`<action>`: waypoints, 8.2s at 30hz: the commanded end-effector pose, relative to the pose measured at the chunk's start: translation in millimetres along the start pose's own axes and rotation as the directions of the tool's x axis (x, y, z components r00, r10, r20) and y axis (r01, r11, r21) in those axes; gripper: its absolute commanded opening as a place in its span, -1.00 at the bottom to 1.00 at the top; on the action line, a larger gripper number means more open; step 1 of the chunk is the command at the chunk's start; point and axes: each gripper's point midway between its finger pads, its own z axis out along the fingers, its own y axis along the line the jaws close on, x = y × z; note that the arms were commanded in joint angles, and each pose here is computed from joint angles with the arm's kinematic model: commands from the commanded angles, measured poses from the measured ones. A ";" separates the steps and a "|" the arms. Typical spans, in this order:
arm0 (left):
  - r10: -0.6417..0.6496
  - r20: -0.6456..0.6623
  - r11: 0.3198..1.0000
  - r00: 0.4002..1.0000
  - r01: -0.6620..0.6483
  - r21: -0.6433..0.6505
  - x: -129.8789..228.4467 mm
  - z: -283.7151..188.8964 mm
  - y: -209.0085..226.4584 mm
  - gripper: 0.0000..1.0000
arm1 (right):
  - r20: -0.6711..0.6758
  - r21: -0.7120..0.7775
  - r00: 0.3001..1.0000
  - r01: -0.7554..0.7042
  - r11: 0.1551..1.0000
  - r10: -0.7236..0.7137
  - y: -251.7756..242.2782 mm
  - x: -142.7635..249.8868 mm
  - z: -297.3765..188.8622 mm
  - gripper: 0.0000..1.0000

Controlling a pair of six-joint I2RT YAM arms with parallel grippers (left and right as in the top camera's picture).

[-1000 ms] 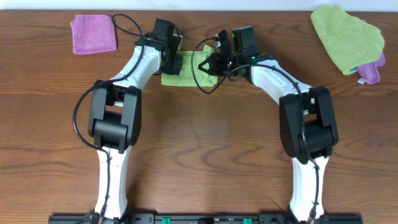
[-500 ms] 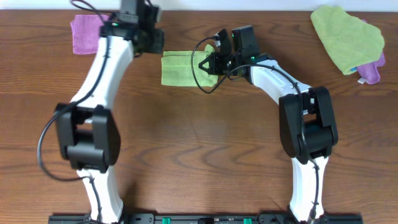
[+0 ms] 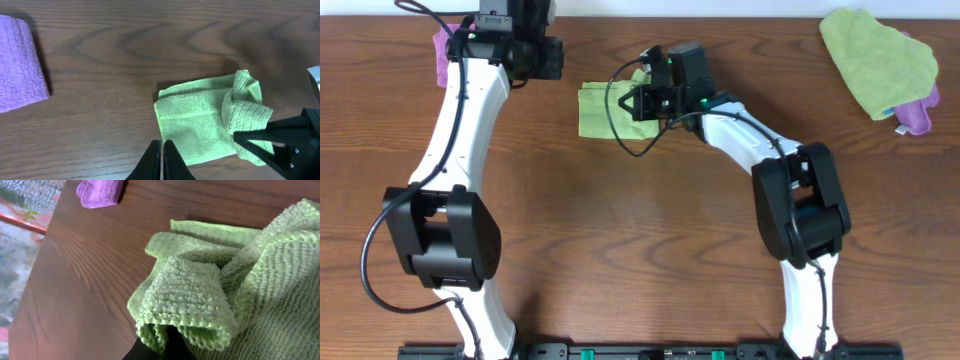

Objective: Fold the cloth

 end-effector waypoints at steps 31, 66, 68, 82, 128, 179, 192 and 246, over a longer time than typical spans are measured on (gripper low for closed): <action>-0.008 0.024 1.000 1.000 0.008 0.001 -8.1 -7.3 3.2 -0.88 | 0.053 -0.065 0.998 -0.039 0.997 0.042 19.5 8.4 47.0 -0.97; -0.122 -0.027 0.991 0.992 0.120 -0.065 12.9 -19.1 76.0 -0.88 | 0.009 0.065 0.999 -0.053 0.997 0.052 -23.0 -57.5 -59.5 0.98; -0.119 -0.036 0.992 0.992 0.117 -0.051 14.5 -17.1 72.5 -0.88 | -0.011 0.174 1.000 -0.014 0.985 0.016 -31.2 -68.1 -87.3 0.98; -0.026 -0.080 1.000 0.996 0.027 0.011 21.8 -0.5 21.6 -0.88 | -0.191 0.619 0.964 0.264 0.740 -0.185 7.6 -69.8 -271.9 0.98; -0.149 -0.222 0.964 0.963 0.192 0.183 126.9 83.3 -13.7 0.52 | 0.078 0.761 0.970 0.093 0.643 -0.232 76.1 163.5 -474.9 0.98; -0.276 -0.321 0.803 0.906 0.401 0.441 151.4 173.5 -60.1 -0.89 | 0.097 0.732 0.983 0.034 0.680 -0.154 77.6 175.1 -469.6 0.98; 0.057 -0.132 0.966 0.990 -0.021 0.258 24.6 109.2 -32.4 -0.89 | 0.089 0.738 0.985 0.034 0.674 -0.148 76.2 177.3 -470.6 0.99; 0.517 0.140 0.856 0.845 -0.505 -0.114 -50.4 29.5 204.6 -0.89 | 0.153 0.729 0.983 -0.180 0.660 0.099 59.4 174.0 -451.5 0.98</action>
